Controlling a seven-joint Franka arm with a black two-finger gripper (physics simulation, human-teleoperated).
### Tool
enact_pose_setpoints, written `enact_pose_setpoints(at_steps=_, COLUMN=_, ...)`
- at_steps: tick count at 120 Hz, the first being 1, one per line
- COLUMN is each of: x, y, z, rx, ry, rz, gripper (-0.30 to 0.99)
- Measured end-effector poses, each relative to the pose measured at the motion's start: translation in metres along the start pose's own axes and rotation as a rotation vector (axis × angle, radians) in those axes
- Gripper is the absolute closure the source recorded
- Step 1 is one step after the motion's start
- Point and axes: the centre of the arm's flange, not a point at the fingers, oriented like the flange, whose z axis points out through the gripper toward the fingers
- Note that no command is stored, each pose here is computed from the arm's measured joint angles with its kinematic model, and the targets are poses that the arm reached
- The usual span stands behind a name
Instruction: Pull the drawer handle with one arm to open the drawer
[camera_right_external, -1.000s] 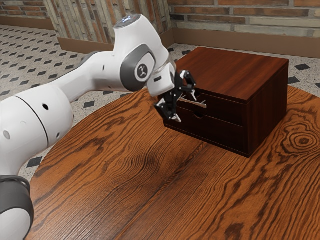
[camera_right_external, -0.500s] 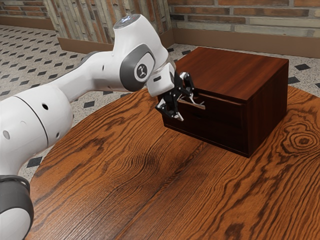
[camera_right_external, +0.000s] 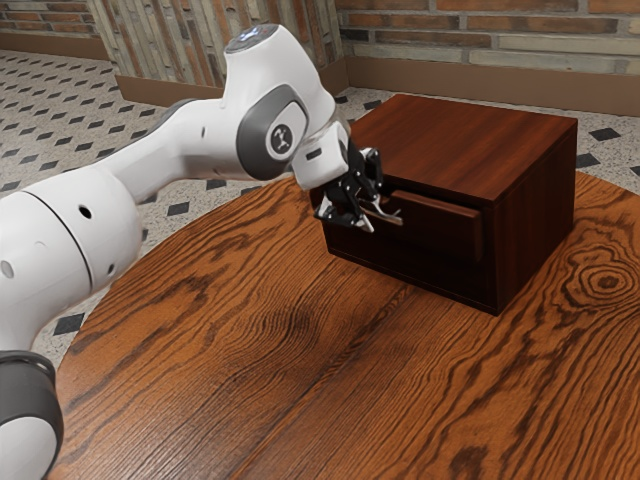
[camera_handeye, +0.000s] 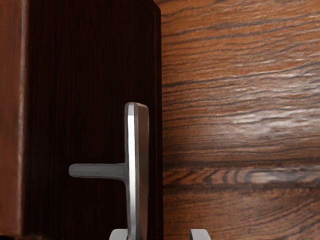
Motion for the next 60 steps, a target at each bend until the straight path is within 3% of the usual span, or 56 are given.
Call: enact_pose_setpoints(at_steps=60, x=0.003, y=0.025, z=-0.009, rx=-0.046, ry=0.007, rz=-0.049, gripper=0.74)
